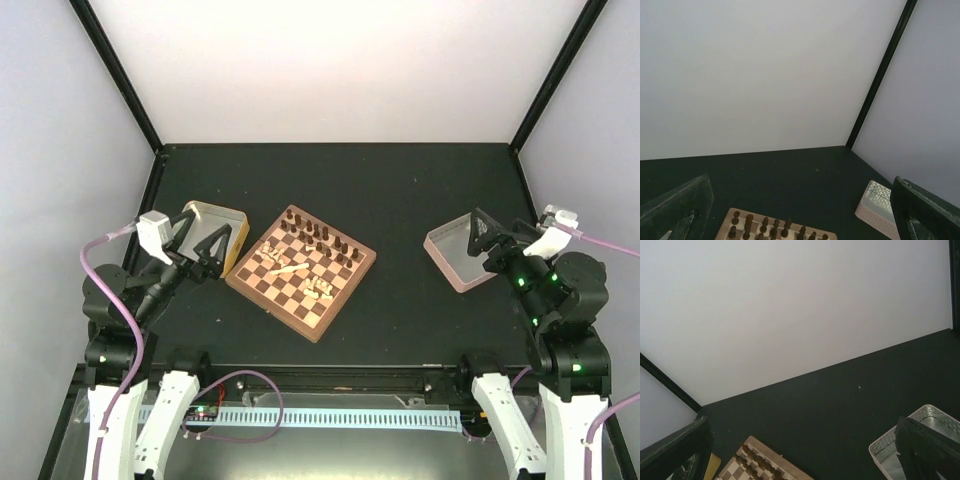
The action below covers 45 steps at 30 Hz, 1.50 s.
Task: Set up the chess pieces on the board
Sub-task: Move the chessboard to the center of the board.
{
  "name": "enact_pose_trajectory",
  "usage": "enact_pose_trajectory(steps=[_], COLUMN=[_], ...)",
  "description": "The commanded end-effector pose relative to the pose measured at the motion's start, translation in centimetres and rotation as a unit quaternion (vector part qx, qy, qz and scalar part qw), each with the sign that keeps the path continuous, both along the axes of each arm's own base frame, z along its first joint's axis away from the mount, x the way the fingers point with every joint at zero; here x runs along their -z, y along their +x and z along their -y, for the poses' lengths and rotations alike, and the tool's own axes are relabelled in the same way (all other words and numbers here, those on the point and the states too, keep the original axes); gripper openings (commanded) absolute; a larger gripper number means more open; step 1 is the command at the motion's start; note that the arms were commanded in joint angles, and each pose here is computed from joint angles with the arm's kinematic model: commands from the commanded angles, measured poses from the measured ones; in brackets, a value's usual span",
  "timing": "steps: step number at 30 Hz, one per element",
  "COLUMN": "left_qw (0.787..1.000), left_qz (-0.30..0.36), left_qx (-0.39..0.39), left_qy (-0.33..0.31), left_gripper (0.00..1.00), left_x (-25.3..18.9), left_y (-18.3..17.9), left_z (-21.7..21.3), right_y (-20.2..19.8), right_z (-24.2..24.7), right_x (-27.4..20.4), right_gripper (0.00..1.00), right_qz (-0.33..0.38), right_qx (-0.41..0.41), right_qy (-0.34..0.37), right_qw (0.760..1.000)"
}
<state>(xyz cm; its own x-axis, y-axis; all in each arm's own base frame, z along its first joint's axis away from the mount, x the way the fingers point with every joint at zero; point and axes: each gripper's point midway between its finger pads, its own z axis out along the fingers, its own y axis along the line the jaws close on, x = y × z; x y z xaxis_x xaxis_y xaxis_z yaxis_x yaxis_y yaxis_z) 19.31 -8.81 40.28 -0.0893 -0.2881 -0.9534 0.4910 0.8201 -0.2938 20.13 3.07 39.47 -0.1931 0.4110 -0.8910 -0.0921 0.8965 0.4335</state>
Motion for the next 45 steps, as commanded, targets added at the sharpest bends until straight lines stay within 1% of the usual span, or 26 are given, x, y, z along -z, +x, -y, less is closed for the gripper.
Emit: enact_pose_trajectory(steps=[1,4,8,11,13,15,17,19,22,24,26,30,33,37,42,45], left_qw=[1.000,0.999,0.998,0.996,0.993,0.985,0.971,0.950,0.909,0.883,0.864,0.838,0.823,0.814,0.804,0.799], left_qz=[0.006,-0.011,-0.030,-0.045,-0.083,-0.144,-0.222,-0.302,-0.410,-0.461,-0.493,-0.531,-0.554,-0.570,-0.587,-0.594], left_qx=[0.020,0.024,0.035,0.070,0.077,0.076,0.059,0.036,-0.020,-0.049,-0.066,-0.095,-0.103,-0.089,-0.066,-0.064], left_qy=[-0.015,-0.032,-0.040,-0.040,-0.044,-0.050,-0.063,-0.069,-0.071,-0.076,-0.082,-0.080,-0.066,-0.062,-0.070,-0.070], left_gripper=[0.99,0.99,0.99,0.99,0.99,0.99,0.99,0.97,0.93,0.89,0.83,0.70,0.65,0.58,0.45,0.41], left_x=[-1.0,-0.2,1.4,3.2,5.4,8.1,11.6,15.3,21.0,24.0,26.3,29.7,31.7,33.5,35.1,36.1], left_y=[-0.3,0.1,0.8,1.0,1.6,2.4,3.2,3.6,3.7,3.9,4.2,4.6,4.4,4.3,4.6,4.5], left_z=[0.5,0.6,0.9,2.0,2.3,2.3,2.1,1.7,0.5,0.0,-0.2,-0.6,-0.5,0.2,1.3,1.5], right_y=[1.3,2.4,3.6,5.1,6.1,7.1,7.5,7.9,8.5,8.7,8.8,8.4,7.8,6.8,6.3,6.2], right_z=[-0.4,-1.1,-4.4,-6.2,-7.1,-8.1,-9.5,-10.8,-12.7,-13.8,-14.8,-16.6,-17.8,-19.4,-20.7,-21.4], right_x=[1.2,2.4,3.9,6.7,9.1,11.3,13.1,14.7,17.6,19.5,21.2,23.8,25.2,26.7,27.5,27.7], right_gripper=[0.99,0.99,0.96,0.93,0.90,0.88,0.86,0.86,0.82,0.78,0.74,0.69,0.66,0.61,0.56,0.54], right_qz=[-0.024,-0.035,-0.035,-0.077,-0.117,-0.153,-0.176,-0.198,-0.235,-0.261,-0.287,-0.321,-0.335,-0.348,-0.352,-0.352], right_qx=[-0.007,-0.025,-0.122,-0.172,-0.198,-0.215,-0.229,-0.236,-0.234,-0.234,-0.236,-0.239,-0.244,-0.258,-0.264,-0.266], right_qy=[0.020,0.033,0.047,0.063,0.074,0.084,0.080,0.072,0.056,0.047,0.040,0.015,-0.004,-0.028,-0.054,-0.067], right_qw=[0.999,0.999,0.991,0.980,0.970,0.961,0.954,0.949,0.942,0.935,0.927,0.916,0.910,0.901,0.896,0.895])
